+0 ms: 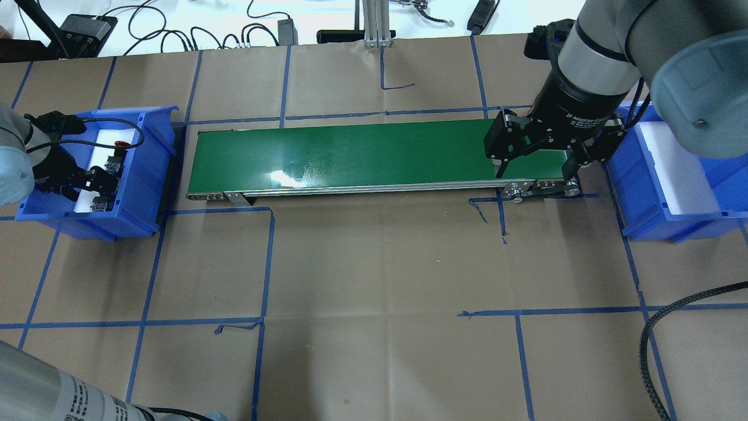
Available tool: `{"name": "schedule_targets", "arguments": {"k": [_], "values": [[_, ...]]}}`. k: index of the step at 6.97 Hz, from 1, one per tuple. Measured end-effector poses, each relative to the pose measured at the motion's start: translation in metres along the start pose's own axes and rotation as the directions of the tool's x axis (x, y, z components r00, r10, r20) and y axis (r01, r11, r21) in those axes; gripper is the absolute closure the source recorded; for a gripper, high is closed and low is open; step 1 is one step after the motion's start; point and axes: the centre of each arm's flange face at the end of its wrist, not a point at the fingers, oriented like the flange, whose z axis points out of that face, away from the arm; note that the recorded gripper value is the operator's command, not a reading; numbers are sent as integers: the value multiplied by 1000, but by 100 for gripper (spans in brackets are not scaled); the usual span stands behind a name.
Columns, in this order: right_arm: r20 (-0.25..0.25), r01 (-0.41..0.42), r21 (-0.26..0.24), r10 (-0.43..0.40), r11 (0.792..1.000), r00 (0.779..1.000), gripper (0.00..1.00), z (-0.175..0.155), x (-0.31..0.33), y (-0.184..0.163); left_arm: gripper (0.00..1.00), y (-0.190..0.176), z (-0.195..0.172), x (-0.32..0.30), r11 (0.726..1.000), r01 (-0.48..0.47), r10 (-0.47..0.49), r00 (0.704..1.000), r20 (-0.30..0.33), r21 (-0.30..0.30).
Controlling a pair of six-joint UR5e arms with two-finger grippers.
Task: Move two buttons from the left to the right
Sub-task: 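Lower the left gripper and grasp the yellow-capped button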
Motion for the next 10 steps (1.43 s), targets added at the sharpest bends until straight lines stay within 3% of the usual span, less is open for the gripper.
{"name": "schedule_targets", "arguments": {"k": [1, 2, 6, 7, 10], "values": [[0, 0, -1, 0, 1000, 1000, 0, 0, 0, 0, 0, 2, 5, -3, 1000, 8, -8, 1000, -2, -2], [0, 0, -1, 0, 1000, 1000, 0, 0, 0, 0, 11, 1, 10, -4, 1000, 10, -10, 1000, -2, -1], [-1, 0, -2, 0, 1000, 1000, 0, 1, 0, 0, 74, -7, 14, -1, 1000, 4, -5, 1000, 3, 23], [-1, 0, -3, 0, 1000, 1000, 0, 1, 0, 0, 83, -7, 13, -1, 1000, 5, -5, 1000, 4, 25], [-2, 0, -4, 0, 1000, 1000, 0, 2, 0, 0, 86, -8, -22, 0, 998, 5, -7, 1000, 23, 55]]}}
